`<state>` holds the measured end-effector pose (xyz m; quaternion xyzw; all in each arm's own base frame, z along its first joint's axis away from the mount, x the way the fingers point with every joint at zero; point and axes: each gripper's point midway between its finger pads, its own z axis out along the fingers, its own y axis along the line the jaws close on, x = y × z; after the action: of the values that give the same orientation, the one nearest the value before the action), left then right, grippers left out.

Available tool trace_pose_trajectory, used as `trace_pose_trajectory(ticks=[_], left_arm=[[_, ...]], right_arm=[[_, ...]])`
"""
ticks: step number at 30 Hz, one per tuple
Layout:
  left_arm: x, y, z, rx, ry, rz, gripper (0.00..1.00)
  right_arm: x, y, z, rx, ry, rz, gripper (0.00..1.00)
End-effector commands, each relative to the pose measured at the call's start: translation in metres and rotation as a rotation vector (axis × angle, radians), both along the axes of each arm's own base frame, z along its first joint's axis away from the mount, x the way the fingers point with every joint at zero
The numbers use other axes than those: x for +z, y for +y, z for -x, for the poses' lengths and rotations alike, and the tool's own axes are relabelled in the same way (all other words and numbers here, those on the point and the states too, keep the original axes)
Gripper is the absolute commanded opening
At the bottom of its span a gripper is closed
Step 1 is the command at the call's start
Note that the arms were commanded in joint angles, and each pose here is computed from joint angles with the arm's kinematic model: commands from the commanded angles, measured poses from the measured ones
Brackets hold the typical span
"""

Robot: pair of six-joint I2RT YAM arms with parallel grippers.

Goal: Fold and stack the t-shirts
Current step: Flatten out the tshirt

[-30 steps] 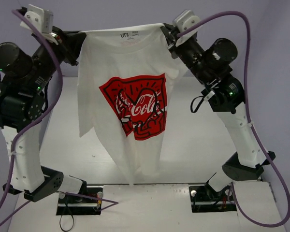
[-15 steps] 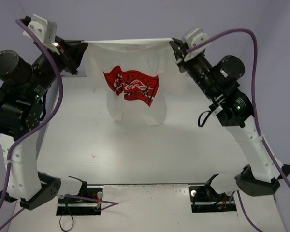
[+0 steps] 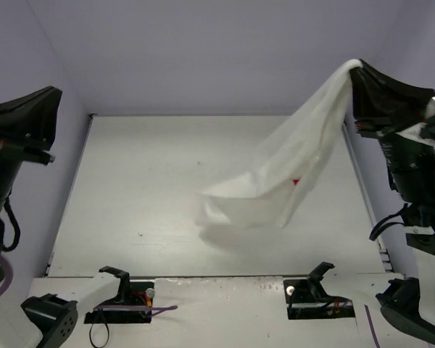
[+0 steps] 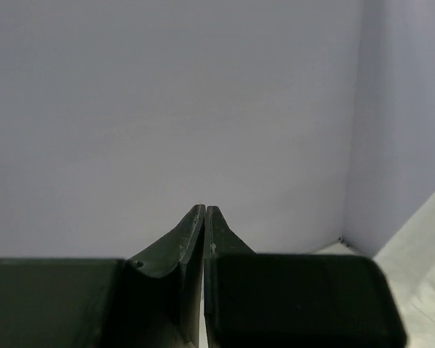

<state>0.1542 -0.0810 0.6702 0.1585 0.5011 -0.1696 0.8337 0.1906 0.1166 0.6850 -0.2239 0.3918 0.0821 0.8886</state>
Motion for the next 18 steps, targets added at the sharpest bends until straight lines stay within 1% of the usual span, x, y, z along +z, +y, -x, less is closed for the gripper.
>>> trace_pose_trajectory(ticks=[1,4,6,7,8,9,10,11,12,13,15,16,18], left_arm=[[-0.001,-0.018,-0.022,-0.076,0.026,0.023,0.00],[-0.024,-0.027,-0.040,-0.103,0.110,0.026,0.00],[-0.048,-0.034,-0.056,-0.115,0.186,0.025,0.01],[-0.053,-0.032,-0.057,-0.108,0.197,0.033,0.05],[-0.070,-0.033,-0.068,-0.094,0.245,0.034,0.07],[-0.068,-0.030,-0.064,-0.083,0.237,0.041,0.08],[-0.090,-0.027,-0.076,-0.048,0.293,0.041,0.13],[-0.091,-0.023,-0.074,-0.028,0.293,0.050,0.15],[-0.104,-0.021,-0.077,-0.011,0.320,0.045,0.18],[-0.114,-0.019,-0.079,0.004,0.341,0.043,0.19],[-0.135,-0.010,-0.086,0.059,0.394,0.069,0.22],[-0.145,-0.008,-0.088,0.076,0.421,0.074,0.25],[-0.166,-0.003,-0.091,0.113,0.480,0.084,0.28]], right_arm=[[0.018,0.017,-0.010,0.037,-0.050,-0.017,0.00],[-0.007,0.040,-0.038,0.047,0.030,0.034,0.00],[-0.028,0.060,-0.055,0.079,0.088,0.069,0.00],[-0.037,0.070,-0.063,0.098,0.111,0.087,0.00],[-0.045,0.076,-0.069,0.108,0.131,0.097,0.00],[-0.053,0.083,-0.075,0.119,0.153,0.107,0.00],[-0.073,0.096,-0.088,0.130,0.194,0.138,0.00],[-0.086,0.104,-0.098,0.133,0.224,0.156,0.00],[-0.111,0.121,-0.115,0.148,0.276,0.196,0.00],[-0.121,0.127,-0.118,0.164,0.294,0.211,0.00],[-0.161,0.158,-0.140,0.225,0.375,0.271,0.00],[-0.193,0.179,-0.156,0.262,0.445,0.305,0.00],[-0.237,0.211,-0.172,0.334,0.541,0.347,0.00]])
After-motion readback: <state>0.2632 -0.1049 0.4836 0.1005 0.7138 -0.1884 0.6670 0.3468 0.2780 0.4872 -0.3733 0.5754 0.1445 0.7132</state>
